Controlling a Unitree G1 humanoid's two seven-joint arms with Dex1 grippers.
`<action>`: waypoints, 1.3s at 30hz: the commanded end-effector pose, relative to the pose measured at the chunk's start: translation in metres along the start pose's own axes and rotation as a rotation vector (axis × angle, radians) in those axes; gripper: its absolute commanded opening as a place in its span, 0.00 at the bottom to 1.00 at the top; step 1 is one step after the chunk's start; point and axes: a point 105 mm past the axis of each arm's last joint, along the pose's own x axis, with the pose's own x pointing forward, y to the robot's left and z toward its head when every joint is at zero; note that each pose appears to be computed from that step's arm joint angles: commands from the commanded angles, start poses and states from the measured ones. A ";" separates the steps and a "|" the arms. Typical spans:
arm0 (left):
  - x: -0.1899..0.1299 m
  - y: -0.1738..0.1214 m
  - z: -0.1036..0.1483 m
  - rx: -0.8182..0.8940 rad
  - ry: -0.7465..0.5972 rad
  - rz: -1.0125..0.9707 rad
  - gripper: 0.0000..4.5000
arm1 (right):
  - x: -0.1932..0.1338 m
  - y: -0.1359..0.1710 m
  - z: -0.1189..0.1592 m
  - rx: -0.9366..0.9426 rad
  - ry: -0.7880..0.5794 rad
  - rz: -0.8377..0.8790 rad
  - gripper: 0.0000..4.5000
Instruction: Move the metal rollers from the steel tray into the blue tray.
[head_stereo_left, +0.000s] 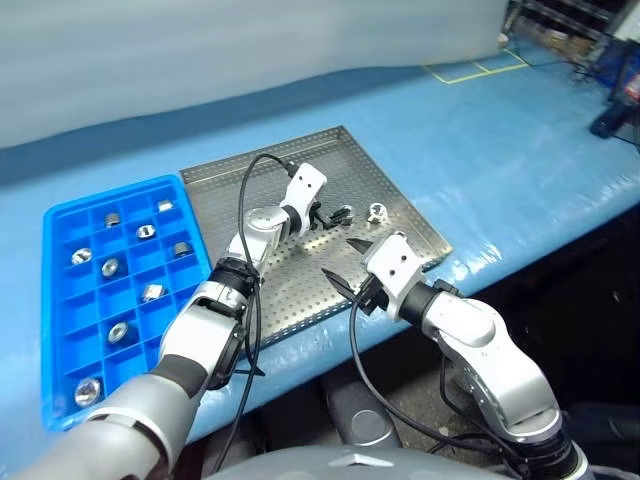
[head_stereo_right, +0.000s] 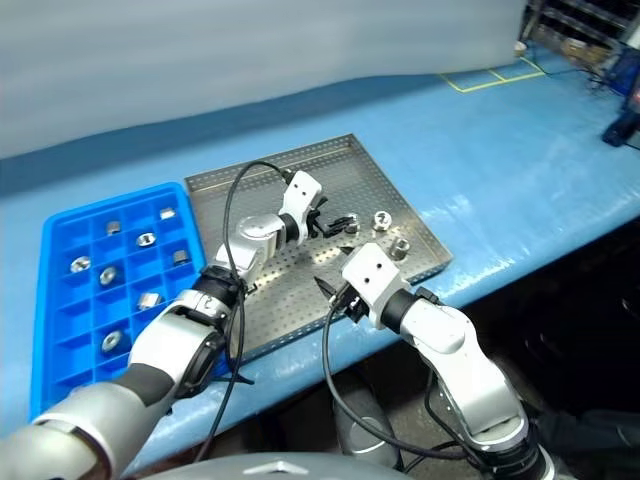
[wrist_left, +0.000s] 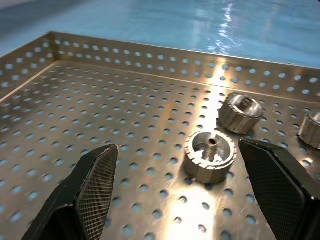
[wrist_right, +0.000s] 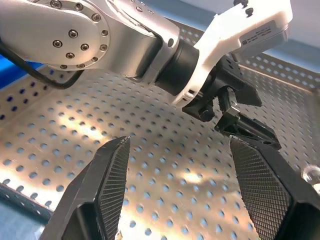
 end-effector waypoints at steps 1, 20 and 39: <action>0.004 0.008 0.008 0.070 0.006 0.051 0.94 | -0.007 -0.003 0.013 -0.024 -0.045 -0.053 0.74; -0.026 0.060 -0.024 0.044 0.096 0.285 0.94 | -0.003 -0.010 0.009 -0.015 -0.034 -0.077 0.74; -0.019 0.040 -0.025 0.005 0.078 0.168 0.41 | 0.003 -0.011 0.013 -0.048 -0.059 -0.080 0.75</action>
